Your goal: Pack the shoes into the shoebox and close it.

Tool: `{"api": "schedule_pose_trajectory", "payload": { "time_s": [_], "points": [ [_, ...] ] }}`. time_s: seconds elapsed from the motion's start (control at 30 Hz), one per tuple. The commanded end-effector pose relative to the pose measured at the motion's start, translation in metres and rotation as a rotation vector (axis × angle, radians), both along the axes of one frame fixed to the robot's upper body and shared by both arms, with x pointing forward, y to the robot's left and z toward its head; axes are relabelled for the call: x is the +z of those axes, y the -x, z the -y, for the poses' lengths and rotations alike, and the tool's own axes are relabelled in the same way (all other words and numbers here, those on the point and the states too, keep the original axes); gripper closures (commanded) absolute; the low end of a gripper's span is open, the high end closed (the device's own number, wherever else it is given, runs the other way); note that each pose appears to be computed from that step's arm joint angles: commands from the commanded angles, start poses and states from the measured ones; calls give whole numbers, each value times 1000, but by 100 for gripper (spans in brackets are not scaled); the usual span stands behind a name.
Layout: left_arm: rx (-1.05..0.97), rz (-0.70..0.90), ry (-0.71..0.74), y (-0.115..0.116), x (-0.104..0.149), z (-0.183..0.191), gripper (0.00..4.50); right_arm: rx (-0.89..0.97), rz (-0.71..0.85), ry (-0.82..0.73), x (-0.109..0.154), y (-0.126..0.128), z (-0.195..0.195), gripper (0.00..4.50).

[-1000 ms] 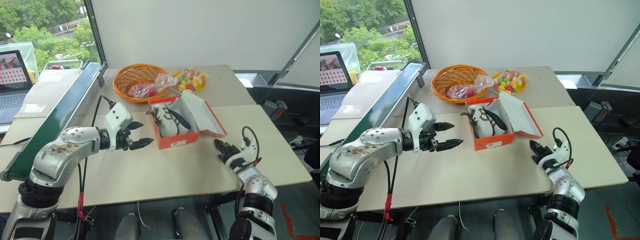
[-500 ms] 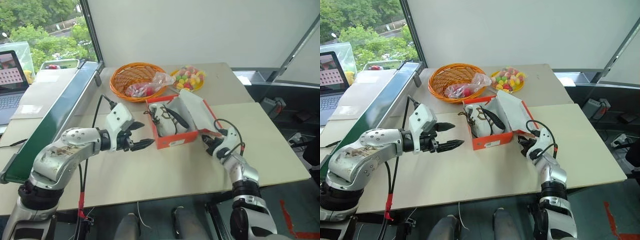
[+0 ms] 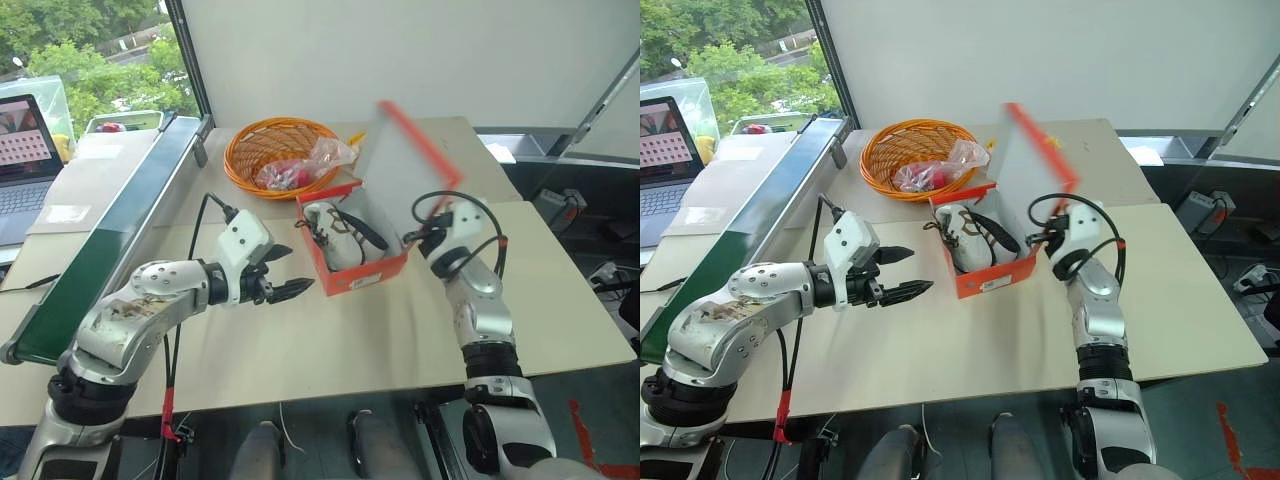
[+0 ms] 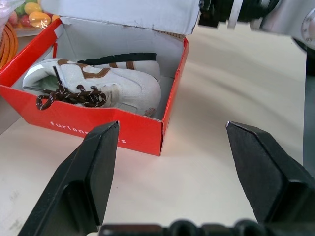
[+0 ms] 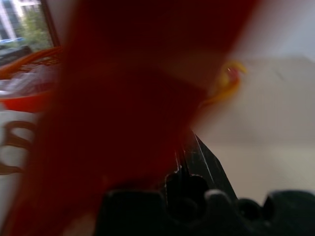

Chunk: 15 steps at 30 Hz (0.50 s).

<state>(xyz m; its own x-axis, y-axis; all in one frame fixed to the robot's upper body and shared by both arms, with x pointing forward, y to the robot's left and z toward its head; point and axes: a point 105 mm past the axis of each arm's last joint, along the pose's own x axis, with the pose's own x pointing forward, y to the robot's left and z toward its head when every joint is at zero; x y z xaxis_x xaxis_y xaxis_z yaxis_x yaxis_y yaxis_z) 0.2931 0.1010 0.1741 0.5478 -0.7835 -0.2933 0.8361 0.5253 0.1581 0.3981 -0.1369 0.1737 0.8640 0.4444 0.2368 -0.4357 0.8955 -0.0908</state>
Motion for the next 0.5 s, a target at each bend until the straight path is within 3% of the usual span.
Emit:
{"api": "schedule_pose_trajectory", "payload": {
  "time_s": [0.03, 0.13, 0.23, 0.37, 0.5],
  "points": [
    [-21, 59, 1, 1, 10, 6, 81, 300, 6, 13, 18, 30, -44, 448],
    [-22, 61, 1, 1, 10, 6, 81, 483, -118, 48, 5, 51, -65, 448],
    [-18, 65, 5, -1, 11, 6, 81, 542, -212, 113, -10, 60, -71, 448],
    [-16, 68, 18, -1, 11, 9, 81, 501, -249, 160, -16, 52, -70, 448],
    [-10, 67, 31, -1, 9, 11, 81, 481, -226, 149, -5, 38, -72, 448]
  ]
}}
